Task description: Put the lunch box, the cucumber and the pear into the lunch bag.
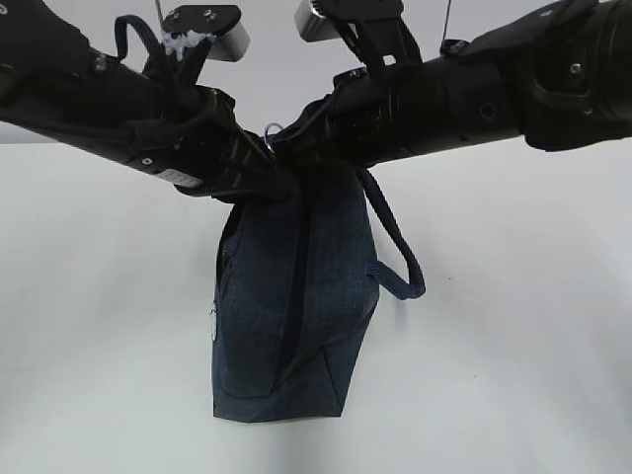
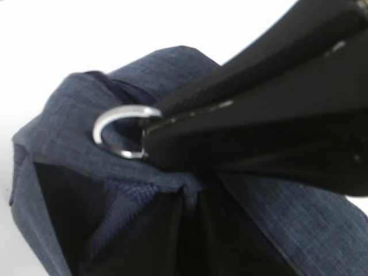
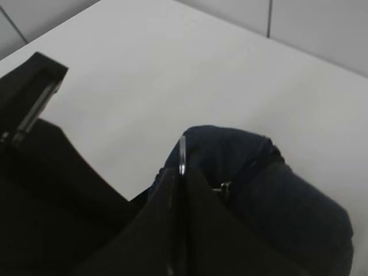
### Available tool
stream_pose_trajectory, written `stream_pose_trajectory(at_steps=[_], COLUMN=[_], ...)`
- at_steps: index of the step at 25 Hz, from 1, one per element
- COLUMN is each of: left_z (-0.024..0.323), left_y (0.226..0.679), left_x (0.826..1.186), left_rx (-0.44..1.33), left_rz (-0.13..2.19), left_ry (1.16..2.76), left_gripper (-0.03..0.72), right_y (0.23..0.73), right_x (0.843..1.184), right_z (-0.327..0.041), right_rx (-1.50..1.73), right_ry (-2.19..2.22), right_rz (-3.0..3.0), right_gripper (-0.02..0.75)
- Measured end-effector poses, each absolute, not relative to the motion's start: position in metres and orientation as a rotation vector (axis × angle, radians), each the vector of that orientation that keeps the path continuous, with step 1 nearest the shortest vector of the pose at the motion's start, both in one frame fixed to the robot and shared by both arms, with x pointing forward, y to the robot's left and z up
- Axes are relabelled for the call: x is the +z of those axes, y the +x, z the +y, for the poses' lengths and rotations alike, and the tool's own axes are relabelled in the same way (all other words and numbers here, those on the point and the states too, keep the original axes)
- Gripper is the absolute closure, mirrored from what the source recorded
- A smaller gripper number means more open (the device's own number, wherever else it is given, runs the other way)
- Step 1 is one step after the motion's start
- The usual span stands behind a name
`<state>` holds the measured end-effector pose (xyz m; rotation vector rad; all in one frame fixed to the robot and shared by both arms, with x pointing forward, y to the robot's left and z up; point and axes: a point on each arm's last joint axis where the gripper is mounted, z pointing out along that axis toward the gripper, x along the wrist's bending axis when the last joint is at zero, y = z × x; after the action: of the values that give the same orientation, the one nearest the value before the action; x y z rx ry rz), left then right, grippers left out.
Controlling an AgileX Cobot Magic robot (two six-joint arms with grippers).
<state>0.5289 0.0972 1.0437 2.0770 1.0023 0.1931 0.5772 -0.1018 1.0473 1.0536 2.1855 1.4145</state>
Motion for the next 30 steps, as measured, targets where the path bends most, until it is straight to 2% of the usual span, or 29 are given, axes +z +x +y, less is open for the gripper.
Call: stream_pose_trajectory(at_steps=[11,17,30], left_z=[0.097,0.099,0.099], left_y=[0.528,0.527,0.53], left_x=[1.043,1.041,1.034], left_rx=[0.186,0.219,0.2], left_rz=[0.999,0.955,0.974], left_ry=[2.086,2.151,2.184], left_gripper=[0.685,0.685,0.685], right_y=[0.576,0.571,0.576], right_x=[1.042,1.023,1.043], right_z=[-0.104,-0.111,-0.13], right_rx=[1.384,1.292,1.072], right_ry=[1.071,1.086,0.914], right_rz=[2.2,2.215,2.026], right_gripper=[0.738,0.738,0.738])
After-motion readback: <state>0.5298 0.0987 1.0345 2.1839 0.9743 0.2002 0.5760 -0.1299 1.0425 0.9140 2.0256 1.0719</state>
